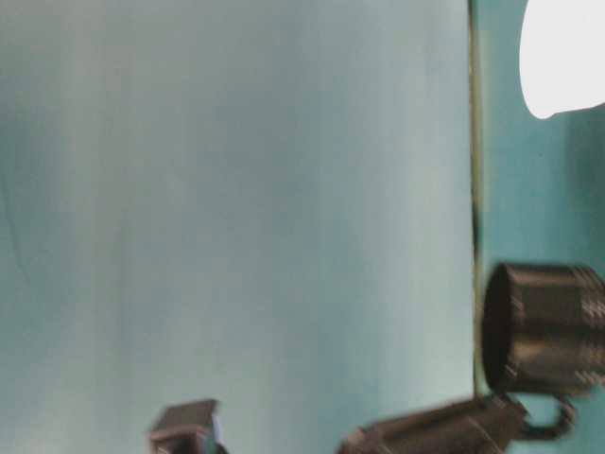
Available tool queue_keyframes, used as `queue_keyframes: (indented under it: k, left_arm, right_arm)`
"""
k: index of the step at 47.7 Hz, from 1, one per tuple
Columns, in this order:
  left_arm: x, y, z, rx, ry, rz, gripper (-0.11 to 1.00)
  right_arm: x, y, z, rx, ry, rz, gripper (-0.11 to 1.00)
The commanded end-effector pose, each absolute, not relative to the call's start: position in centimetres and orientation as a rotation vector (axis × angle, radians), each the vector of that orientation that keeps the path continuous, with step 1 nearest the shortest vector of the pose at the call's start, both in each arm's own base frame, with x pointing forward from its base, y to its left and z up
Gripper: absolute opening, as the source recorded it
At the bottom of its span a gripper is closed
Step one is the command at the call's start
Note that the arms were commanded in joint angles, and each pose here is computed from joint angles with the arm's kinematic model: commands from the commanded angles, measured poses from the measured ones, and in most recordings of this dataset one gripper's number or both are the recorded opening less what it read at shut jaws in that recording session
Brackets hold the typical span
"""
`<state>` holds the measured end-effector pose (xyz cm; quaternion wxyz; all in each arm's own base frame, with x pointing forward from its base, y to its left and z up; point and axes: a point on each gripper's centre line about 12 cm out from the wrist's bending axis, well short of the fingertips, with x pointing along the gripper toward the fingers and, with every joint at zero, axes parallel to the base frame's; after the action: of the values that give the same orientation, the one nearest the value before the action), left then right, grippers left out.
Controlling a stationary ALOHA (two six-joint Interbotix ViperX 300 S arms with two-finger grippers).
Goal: Put a paper cup into the cup holder on your left arm.
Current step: 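Close the left gripper on the handle and push the mug rightward, then open the left gripper and pull the left arm back from the mug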
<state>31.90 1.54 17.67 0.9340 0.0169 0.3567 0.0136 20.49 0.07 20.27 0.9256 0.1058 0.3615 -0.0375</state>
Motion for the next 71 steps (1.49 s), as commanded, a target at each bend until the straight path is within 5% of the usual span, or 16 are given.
queue_keyframes:
  k: [1, 22, 71]
  left_arm:
    - [33.2, 1.5, 19.1, 0.04, 0.684, 0.025, 0.32]
    - [36.9, 1.4, 19.4, 0.046, 0.668, 0.017, 0.32]
    - [38.5, 0.7, 14.9, 0.048, 0.698, -0.003, 0.32]
  right_arm:
    - [20.9, 0.0, 21.1, 0.223, 0.717, -0.079, -0.01]
    - [20.9, 0.0, 21.1, 0.221, 0.717, -0.079, -0.01]
    - [20.9, -0.1, 21.1, 0.213, 0.718, -0.081, -0.01]
